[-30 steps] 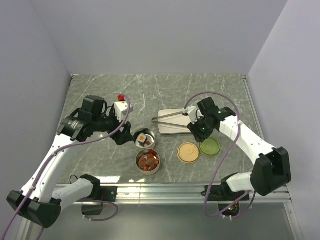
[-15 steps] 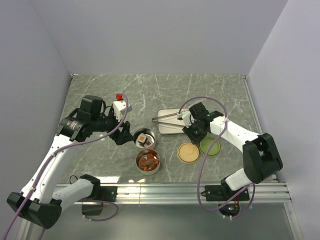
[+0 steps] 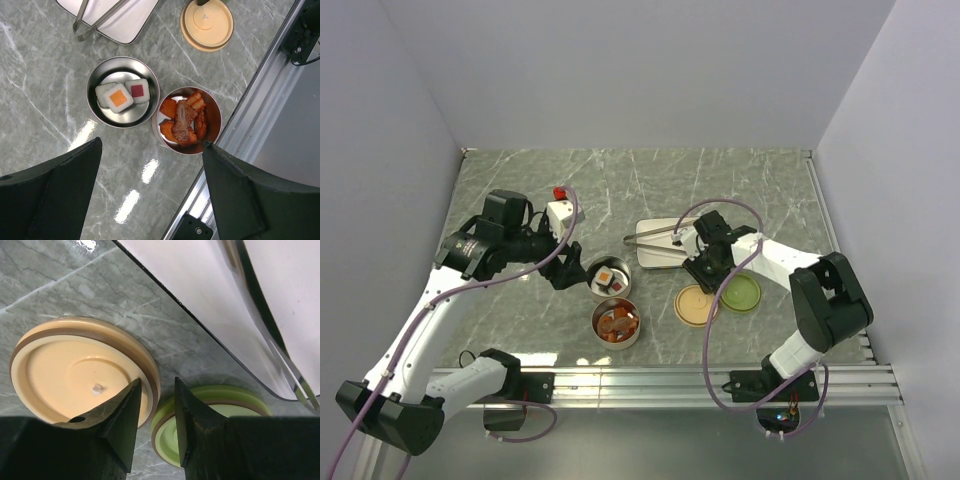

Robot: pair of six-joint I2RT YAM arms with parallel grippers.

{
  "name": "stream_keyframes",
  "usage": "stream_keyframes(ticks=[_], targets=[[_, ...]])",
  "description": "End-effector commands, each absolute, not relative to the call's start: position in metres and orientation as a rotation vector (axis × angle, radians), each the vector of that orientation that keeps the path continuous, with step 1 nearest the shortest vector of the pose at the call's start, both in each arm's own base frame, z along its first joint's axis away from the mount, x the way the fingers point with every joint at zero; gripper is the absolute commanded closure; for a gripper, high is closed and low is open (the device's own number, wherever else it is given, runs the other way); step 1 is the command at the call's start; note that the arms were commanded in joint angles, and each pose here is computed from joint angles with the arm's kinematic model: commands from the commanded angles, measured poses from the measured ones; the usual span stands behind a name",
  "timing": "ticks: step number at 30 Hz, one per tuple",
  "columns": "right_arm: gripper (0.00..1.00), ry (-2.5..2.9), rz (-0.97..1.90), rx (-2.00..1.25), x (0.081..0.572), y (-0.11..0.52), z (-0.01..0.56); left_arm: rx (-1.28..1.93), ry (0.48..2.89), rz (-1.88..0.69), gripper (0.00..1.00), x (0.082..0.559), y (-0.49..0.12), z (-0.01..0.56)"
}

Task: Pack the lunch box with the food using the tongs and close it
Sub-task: Pick up the lid of the lunch box with the right arm, then pass the lid of the lunch box from the right arm to the left

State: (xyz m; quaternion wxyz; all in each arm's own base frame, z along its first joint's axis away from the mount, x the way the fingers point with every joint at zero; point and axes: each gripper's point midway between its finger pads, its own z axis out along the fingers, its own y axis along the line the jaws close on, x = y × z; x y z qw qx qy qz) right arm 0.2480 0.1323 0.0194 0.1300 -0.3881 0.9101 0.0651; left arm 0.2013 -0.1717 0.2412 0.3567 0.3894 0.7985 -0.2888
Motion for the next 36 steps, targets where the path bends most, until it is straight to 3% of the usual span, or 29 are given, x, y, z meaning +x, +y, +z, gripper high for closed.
stream_keyframes(ticks=[1,6,12,19,26,36], targets=[[0.6,2.62,0.17,-1.132,0.253,0.134,0.016,1.004,2.03,-0.768,0.12,0.203,-0.175,0.246],[0.62,2.632,0.187,-1.156,0.248,0.134,0.011,1.009,2.026,-0.765,0.12,0.205,-0.176,0.248],[0.71,2.633,0.201,-1.191,0.237,0.13,0.007,1.008,2.02,-0.789,0.12,0.205,-0.179,0.253],[1.0,2.599,0.198,-1.198,0.237,0.129,0.02,1.002,2.004,-0.806,0.12,0.208,-0.183,0.262],[1.0,2.488,0.327,-1.119,0.245,0.144,0.075,1.025,1.951,-0.788,0.12,0.214,-0.185,0.276],[1.0,2.178,0.826,-1.098,0.24,0.214,0.196,1.194,1.483,-0.525,0.09,0.231,-0.183,0.325]])
